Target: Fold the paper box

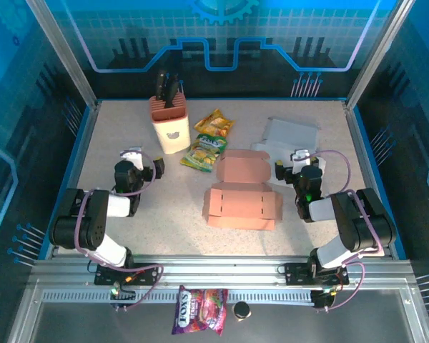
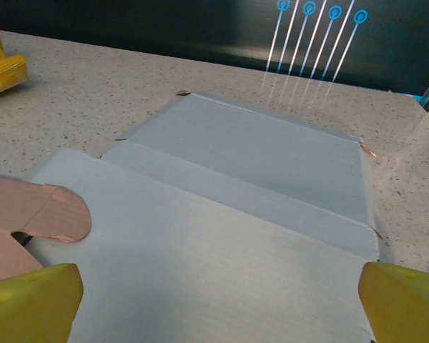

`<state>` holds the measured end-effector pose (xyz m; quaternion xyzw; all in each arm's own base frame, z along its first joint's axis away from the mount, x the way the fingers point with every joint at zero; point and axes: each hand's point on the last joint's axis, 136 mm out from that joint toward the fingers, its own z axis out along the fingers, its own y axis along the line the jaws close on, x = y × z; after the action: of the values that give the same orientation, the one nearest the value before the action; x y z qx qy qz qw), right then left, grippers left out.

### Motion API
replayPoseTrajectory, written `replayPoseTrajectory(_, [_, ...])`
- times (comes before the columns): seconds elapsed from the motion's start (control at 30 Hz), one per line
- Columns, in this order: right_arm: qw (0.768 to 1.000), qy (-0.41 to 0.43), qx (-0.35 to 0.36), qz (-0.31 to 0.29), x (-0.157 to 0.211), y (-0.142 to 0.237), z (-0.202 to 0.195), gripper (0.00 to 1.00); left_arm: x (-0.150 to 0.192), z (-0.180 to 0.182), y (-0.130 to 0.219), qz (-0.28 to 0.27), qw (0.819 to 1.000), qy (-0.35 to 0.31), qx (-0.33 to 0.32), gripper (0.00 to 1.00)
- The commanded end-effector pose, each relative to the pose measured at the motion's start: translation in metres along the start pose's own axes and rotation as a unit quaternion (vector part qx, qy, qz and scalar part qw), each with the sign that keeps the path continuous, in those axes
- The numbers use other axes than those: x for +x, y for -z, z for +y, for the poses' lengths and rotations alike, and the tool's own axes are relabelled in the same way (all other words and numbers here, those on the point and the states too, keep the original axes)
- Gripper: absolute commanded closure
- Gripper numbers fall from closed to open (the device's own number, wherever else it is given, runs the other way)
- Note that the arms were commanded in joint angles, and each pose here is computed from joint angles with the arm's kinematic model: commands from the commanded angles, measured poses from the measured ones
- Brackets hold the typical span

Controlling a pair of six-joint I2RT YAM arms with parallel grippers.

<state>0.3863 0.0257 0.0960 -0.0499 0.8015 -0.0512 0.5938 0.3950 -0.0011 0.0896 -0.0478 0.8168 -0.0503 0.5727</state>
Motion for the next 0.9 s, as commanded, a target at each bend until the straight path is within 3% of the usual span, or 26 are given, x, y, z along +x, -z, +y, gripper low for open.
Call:
replayPoseTrajectory(0.0, [1.000, 0.003, 0.010, -0.016, -0.009, -0.001, 0.000, 0.00, -0.005, 0.000, -0.001, -0.007, 1.000, -0.015, -0.004, 0.01])
replayPoseTrajectory(0.77, [1.000, -0.017, 0.020, 0.005, -0.006, -0.008, -0.009, 0.00, -0.006, 0.000, -0.001, -0.008, 1.000, -0.015, -0.004, 0.01])
replayPoseTrajectory(0.87, [0.999, -0.014, 0.009, -0.028, -0.011, 0.002, -0.006, 0.00, -0.008, -0.001, 0.003, -0.020, 1.000, -0.014, -0.001, 0.01])
